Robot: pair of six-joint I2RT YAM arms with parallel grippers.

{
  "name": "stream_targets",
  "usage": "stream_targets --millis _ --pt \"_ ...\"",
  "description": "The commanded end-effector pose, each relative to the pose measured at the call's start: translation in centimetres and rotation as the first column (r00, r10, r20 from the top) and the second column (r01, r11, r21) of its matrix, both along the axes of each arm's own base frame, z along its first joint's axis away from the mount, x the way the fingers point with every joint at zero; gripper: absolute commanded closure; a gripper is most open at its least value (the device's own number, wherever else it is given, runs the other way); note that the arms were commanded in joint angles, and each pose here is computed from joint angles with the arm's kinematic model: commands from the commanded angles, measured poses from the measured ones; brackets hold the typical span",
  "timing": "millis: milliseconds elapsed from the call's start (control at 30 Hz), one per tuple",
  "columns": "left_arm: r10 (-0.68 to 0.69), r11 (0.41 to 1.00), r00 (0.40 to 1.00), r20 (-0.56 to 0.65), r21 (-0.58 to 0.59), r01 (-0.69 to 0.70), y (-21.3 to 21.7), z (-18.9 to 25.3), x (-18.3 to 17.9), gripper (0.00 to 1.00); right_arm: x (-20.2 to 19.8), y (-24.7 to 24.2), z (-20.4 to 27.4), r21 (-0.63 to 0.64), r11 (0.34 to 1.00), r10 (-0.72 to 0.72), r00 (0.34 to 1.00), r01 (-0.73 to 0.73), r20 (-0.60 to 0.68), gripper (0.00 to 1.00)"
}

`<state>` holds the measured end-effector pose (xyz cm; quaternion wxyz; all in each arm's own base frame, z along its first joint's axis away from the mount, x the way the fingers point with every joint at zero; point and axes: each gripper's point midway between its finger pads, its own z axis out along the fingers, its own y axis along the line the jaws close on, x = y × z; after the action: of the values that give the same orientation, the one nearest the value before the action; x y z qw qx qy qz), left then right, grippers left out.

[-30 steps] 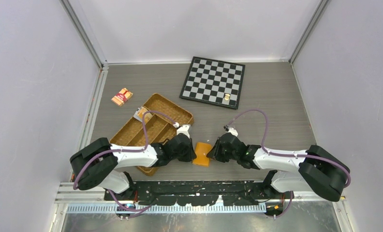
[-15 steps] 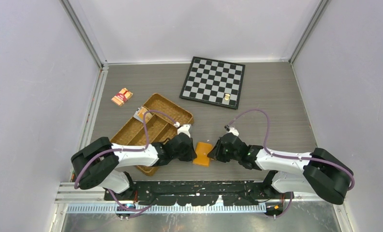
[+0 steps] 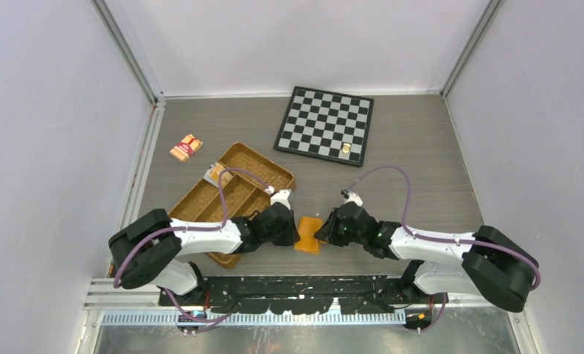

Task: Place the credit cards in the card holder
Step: Turn over the card holder at the center of the board.

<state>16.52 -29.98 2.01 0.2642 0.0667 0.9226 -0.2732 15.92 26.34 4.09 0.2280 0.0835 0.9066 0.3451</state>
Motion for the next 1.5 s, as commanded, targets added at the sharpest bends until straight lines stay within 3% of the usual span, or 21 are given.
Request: stream_targets --millis 0,200,300,400,533,733,1133,1300,1467 --pt "-0.041 0.999 0.997 -0.058 0.032 0.043 0.2 -2.2 -1.7 1.00 -0.5 5.4 5.0 0.241 0.959 0.131 0.988 -0.147 0.080 0.88" --pt "-0.042 0.999 0.997 -0.057 0.025 0.043 0.2 -2.1 -1.8 1.00 -0.6 5.5 3.9 0.222 0.963 0.141 0.988 -0.151 0.062 0.83" --pt "-0.059 0.998 0.997 -0.051 0.005 0.059 -0.3 -1.6 -1.7 1.00 -0.5 5.5 4.0 0.213 0.966 0.139 0.988 -0.149 0.062 0.86" --pt "-0.087 0.996 0.996 -0.028 -0.006 0.087 -0.9 -0.2 -1.5 0.90 -0.1 4.5 4.1 0.134 0.983 0.121 0.991 -0.129 0.062 0.99" --pt "-0.110 0.994 0.994 0.029 -0.026 0.110 -1.6 3.0 -0.8 0.71 1.2 1.0 5.0 -0.069 0.996 0.062 0.995 -0.056 0.083 0.99" --pt "-0.122 0.991 0.988 0.092 -0.042 0.126 -1.0 7.2 -0.6 0.53 2.4 -3.1 7.2 -0.307 0.949 0.074 0.997 -0.066 0.017 0.99" --pt "-0.079 0.992 0.988 0.133 -0.082 0.091 2.0 10.1 -0.7 0.46 3.6 -6.3 8.6 -0.638 0.762 0.039 0.992 -0.108 -0.121 0.99" --pt "-0.076 0.990 0.990 0.117 -0.107 0.089 2.6 9.9 -0.6 0.46 3.9 -4.1 7.5 -0.655 0.742 0.056 0.986 -0.144 -0.154 1.00" --pt "-0.058 0.989 0.993 0.101 -0.133 0.071 2.9 9.4 -0.6 0.46 4.1 -0.9 6.2 -0.632 0.759 0.067 0.985 -0.154 -0.159 0.87"
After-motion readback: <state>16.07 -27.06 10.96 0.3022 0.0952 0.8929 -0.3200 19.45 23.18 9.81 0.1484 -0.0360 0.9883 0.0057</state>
